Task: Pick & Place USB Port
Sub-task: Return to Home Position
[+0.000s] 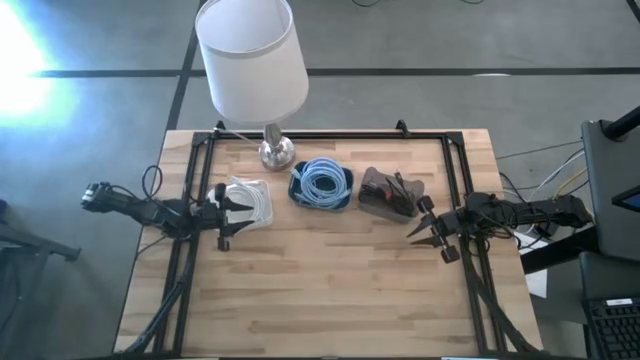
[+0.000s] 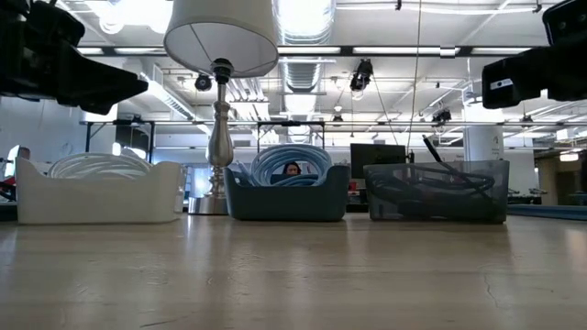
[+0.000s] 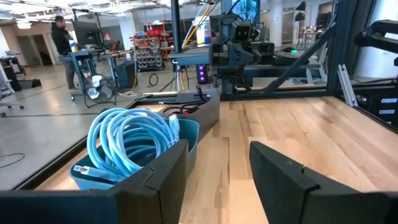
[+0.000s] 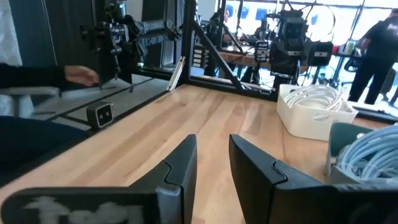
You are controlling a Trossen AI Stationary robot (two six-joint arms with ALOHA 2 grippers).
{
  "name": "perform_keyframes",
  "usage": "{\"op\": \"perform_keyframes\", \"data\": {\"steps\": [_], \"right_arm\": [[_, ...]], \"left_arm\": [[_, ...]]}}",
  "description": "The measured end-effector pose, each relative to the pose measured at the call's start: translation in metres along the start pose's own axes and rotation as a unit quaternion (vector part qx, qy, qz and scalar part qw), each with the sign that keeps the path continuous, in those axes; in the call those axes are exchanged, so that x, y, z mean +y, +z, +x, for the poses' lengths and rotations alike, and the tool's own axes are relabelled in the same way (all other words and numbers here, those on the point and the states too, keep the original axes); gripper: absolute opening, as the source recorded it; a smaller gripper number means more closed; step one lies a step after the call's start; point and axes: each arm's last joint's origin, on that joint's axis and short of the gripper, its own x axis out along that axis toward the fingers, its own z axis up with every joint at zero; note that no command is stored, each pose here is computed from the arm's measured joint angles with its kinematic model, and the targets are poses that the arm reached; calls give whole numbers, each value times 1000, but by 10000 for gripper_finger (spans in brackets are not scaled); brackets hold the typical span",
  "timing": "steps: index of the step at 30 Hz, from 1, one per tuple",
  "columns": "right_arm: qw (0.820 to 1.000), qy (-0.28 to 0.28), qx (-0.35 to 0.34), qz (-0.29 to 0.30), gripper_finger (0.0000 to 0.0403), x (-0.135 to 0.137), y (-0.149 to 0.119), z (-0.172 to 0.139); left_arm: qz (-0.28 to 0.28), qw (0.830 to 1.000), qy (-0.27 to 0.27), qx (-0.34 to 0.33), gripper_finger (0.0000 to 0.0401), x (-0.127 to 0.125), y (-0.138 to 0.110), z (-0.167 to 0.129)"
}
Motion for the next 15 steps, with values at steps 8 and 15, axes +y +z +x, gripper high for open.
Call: {"op": "perform_keyframes", "data": {"steps": [8,15], "right_arm": [[997,-1,0,-82,81,0,0,0],[998,-1,0,-55,68,0,0,0]], "left_arm": [[1,1000,0,2,177,0,0,0],[1,1000,0,2,177,0,-1,0]]}}
